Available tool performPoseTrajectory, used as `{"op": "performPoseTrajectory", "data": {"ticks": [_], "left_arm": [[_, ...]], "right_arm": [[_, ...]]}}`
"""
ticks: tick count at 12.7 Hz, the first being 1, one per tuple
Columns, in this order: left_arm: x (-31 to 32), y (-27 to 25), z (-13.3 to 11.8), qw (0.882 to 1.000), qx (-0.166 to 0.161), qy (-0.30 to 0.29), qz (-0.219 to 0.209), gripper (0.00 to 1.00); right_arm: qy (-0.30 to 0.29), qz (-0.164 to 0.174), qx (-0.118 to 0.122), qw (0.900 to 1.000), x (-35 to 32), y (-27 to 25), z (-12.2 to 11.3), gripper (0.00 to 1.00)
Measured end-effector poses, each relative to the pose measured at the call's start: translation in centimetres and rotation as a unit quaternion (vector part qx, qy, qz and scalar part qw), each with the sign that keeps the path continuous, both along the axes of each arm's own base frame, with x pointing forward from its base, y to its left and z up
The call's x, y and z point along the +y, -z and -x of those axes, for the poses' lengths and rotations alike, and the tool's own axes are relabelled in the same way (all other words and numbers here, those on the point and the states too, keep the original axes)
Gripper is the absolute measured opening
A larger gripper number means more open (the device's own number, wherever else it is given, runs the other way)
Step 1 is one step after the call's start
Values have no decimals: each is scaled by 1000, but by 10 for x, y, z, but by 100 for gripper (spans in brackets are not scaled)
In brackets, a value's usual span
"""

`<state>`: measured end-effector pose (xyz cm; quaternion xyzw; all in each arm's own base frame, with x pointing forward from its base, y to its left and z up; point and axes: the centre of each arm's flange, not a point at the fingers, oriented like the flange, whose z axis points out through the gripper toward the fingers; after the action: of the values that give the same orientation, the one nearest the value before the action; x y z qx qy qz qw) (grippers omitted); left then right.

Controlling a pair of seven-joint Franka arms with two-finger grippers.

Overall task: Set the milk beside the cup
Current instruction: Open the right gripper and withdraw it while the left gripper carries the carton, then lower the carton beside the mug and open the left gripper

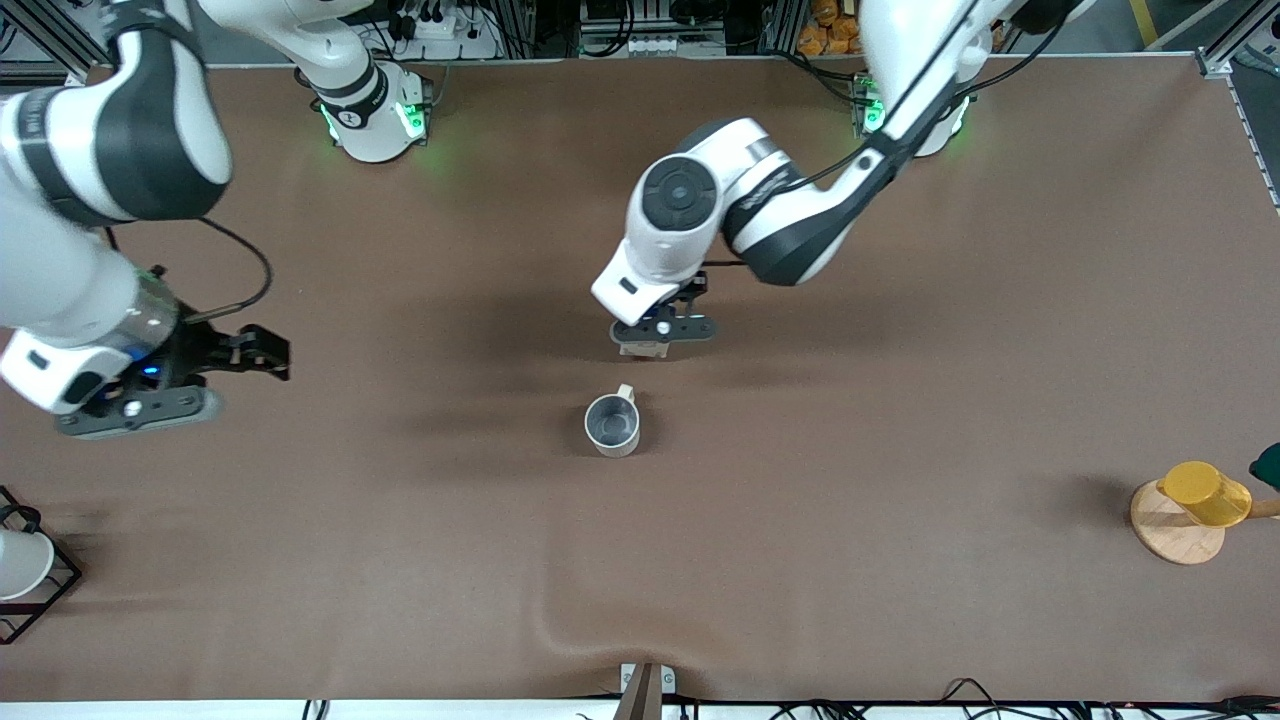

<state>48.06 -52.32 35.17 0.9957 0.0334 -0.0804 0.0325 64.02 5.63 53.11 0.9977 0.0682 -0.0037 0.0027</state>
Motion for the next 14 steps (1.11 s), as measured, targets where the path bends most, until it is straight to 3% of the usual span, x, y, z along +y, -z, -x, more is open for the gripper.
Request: {"op": "performPoseTrajectory", "data": {"ticks": [3,10,14], "left_arm": [[-21,7,15,1000,-2,-10,-7,40],[-25,18,6,999,-11,-45,6,40],[-29,23,10,999,-13,-39,3,40]], "right_arm": [[33,-16,4,999,-36,3,-2,100],[45,-19,1,999,-48,9,-5,100],[68,-20,7,997,-106,-2,4,100]]}}
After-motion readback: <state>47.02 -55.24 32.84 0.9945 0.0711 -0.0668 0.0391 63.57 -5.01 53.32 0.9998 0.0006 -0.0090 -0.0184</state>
